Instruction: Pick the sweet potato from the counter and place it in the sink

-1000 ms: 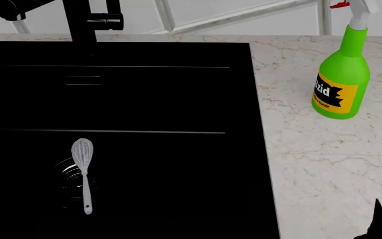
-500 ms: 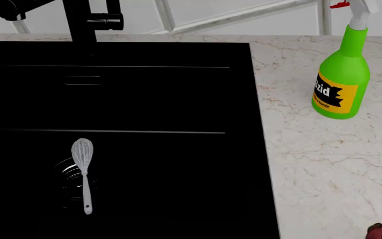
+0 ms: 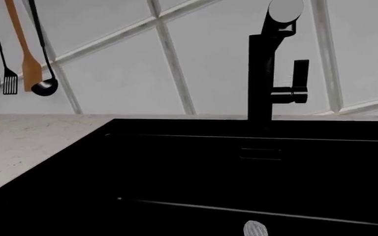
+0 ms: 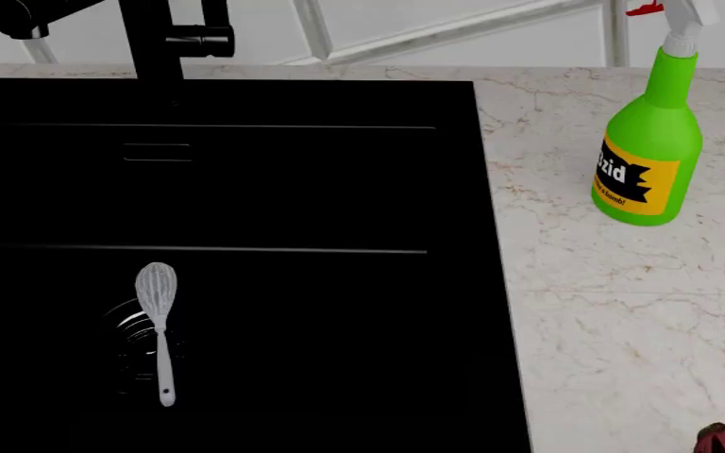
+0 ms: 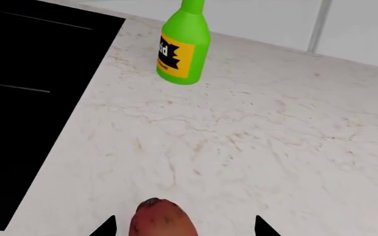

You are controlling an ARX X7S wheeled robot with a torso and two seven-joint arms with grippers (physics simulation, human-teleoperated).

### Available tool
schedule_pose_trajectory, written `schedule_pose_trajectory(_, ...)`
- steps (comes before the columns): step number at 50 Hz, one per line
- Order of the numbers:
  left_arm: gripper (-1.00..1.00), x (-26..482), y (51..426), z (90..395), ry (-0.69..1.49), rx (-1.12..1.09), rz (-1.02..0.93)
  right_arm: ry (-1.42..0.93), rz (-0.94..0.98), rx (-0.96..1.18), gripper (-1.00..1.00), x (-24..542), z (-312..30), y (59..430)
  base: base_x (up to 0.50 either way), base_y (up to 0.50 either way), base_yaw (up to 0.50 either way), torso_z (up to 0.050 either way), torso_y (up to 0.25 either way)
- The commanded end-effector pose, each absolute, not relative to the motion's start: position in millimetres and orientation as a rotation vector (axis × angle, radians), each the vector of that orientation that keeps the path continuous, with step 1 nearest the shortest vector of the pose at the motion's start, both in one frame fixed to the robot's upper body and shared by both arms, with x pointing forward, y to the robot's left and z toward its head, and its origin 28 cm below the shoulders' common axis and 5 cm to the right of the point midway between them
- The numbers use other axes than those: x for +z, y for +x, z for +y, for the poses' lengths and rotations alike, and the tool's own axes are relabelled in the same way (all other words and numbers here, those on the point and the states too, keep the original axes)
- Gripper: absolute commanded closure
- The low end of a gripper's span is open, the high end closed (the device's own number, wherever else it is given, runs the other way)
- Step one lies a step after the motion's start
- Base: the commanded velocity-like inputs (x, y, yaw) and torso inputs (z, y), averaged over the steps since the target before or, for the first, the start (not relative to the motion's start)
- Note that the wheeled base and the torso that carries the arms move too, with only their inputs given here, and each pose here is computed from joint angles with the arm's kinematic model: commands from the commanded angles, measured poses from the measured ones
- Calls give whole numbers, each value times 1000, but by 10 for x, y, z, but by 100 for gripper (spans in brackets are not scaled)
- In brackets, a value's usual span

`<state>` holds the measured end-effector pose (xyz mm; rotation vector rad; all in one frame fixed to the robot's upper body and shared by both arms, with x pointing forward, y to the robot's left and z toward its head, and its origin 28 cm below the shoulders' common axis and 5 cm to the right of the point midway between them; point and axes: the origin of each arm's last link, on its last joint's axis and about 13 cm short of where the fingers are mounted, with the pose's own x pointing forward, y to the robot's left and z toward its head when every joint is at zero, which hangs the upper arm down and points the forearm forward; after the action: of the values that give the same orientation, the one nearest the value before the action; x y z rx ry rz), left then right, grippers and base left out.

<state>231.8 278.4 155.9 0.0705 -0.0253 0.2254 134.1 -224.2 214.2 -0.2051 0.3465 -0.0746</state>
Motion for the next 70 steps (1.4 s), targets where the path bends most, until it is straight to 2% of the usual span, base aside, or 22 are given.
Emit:
schedule_pose_trajectory(1, -100, 1563, 2321, 2779, 74, 224, -25, -197, 345, -54, -100, 2075, -2252, 1495, 0, 0, 0, 0, 0)
schedule_pose_trajectory(16, -100, 1549, 2311, 2787, 76, 228, -22, -193, 366, -29, -100, 1988, -2263, 1726, 0, 0, 0, 0, 0)
schedule_pose_trajectory(30, -100, 1542, 2303, 2785, 76, 231, -20, -162, 424, -31, -100, 1696, -2350, 1724, 0, 0, 0, 0, 0)
schedule_pose_trajectory(51, -100, 1533, 2308, 2781, 77, 230, -17, -56, 516, 1, -100, 1200, -2299, 1679, 1, 0, 1, 0, 0)
schedule_pose_trajectory(52, -100, 1534, 2309, 2780, 77, 230, -17, -74, 510, -24, 100, 1192, -2301, 1681, 0, 0, 3, 0, 0)
schedule_pose_trajectory(60, -100, 1539, 2309, 2775, 78, 230, -15, -150, 460, -36, 100, 1286, -2250, 1715, 5, 0, 3, -2, 0)
schedule_pose_trajectory(70, -100, 1573, 2320, 2763, 82, 225, -18, -219, 333, -28, 100, 1662, -2164, 1765, 1, 0, 2, 0, 0)
